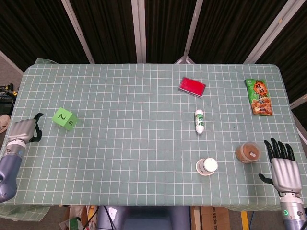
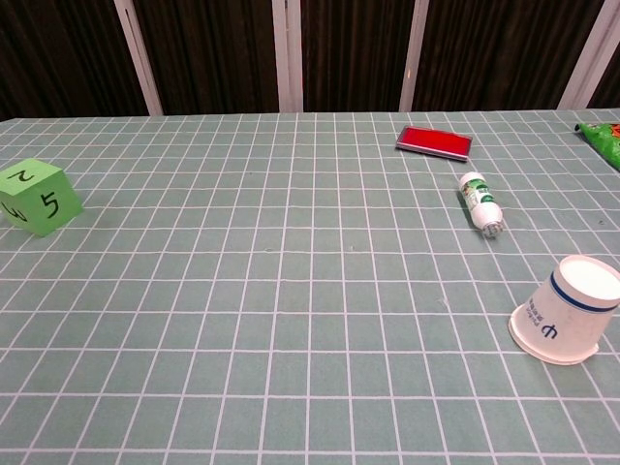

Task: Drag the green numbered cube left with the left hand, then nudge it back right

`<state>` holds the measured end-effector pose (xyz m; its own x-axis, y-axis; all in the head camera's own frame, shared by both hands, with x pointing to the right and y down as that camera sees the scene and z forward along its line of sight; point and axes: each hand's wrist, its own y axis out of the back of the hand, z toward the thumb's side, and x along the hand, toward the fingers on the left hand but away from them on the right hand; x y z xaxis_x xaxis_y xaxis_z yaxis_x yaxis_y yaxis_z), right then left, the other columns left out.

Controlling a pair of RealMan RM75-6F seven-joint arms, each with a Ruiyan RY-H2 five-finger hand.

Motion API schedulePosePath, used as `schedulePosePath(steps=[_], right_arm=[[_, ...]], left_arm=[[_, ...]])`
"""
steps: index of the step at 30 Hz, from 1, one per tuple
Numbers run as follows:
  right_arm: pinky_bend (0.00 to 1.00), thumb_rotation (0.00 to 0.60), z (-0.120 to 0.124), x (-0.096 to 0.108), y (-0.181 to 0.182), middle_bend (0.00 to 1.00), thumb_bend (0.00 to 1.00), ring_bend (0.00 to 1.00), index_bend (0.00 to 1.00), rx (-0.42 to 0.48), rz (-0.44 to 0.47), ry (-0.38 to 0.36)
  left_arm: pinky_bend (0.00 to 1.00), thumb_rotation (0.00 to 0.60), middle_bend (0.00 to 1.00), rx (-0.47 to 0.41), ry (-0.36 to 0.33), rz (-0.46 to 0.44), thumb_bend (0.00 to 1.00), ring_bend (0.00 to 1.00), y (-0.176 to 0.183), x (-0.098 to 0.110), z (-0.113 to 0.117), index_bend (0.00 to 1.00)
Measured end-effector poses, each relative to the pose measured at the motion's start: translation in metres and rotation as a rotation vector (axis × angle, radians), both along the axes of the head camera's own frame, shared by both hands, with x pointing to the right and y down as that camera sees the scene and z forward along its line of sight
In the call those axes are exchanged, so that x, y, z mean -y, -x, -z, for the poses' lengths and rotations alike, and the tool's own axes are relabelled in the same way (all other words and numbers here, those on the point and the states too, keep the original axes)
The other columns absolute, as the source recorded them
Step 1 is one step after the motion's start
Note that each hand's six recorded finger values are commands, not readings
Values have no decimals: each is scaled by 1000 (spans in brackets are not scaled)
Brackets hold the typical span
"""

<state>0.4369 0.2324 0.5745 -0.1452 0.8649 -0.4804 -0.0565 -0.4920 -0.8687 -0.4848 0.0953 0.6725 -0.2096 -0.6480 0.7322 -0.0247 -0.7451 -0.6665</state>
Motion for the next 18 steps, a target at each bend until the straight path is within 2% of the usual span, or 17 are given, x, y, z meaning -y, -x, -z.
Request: schedulePosePath(steps=[5,18], right_arm=[[0,600,1,0,0,18,79,28,79,-2,-5,-4],[0,600,3,0,-1,18,78,28,79,-5,-17,-9]], left_arm=[[748,600,471,-56,19,2,714,506,-3,-5,-13,113],[748,600,447,-164,26,-12,713,494,-14,-11,-26,113]])
